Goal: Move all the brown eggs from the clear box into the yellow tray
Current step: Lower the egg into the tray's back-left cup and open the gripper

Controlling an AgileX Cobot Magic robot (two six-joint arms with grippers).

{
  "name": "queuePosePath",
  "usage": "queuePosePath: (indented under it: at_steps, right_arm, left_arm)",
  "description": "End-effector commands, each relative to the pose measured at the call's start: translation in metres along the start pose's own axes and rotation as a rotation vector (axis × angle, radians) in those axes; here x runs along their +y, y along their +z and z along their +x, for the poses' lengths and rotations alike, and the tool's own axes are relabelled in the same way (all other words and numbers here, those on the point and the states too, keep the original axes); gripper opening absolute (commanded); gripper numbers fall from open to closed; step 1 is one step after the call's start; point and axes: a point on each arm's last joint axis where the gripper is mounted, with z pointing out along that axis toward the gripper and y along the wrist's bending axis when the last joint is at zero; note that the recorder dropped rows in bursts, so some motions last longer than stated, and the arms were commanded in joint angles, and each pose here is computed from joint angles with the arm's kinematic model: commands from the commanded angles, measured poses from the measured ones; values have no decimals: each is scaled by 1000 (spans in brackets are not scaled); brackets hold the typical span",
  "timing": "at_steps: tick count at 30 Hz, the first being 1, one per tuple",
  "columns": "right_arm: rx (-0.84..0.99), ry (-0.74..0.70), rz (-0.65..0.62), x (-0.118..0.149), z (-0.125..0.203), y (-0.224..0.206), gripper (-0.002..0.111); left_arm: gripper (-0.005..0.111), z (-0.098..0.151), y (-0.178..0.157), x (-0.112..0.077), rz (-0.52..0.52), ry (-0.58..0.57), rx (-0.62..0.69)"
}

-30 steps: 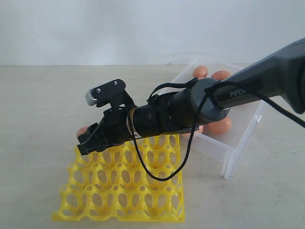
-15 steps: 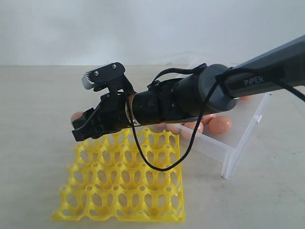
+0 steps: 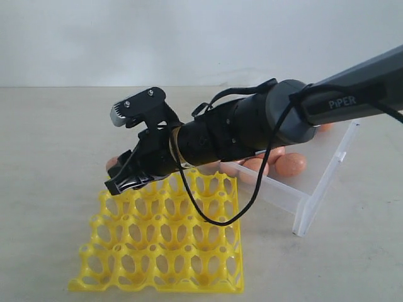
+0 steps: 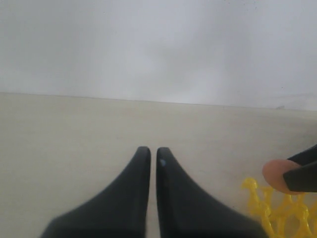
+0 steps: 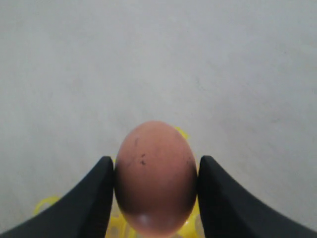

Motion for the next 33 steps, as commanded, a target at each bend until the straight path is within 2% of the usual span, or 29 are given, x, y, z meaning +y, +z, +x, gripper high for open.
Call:
queuePosePath:
  at_steps: [1,7,10,12,15,23,33]
  right_arm:
    - [33,-81,-17,3,-2,-4,0]
    - [45,-117,-30,4,-1,-4,3]
    - [47,-124,-50,6,0,-4,20]
    - [52,-122,-53,6,0,-4,38]
    - [57,-97,-29,4,0,-4,53]
    - [37,-85,-11,4,-6,-9,54]
    - [-42,-79,57,6,-32,-32,54]
  left_arm:
    - [4,0,0,0,-5,-1,-6]
    - [4,0,0,0,-5,-1,-6]
    - [4,0,0,0,-5,-1,-6]
    - [4,0,0,0,-5,-1,-6]
    - [4,0,0,0,-5,-1,-6]
    - [4,0,0,0,-5,-1,-6]
    - [4,0,0,0,-5,-1,-6]
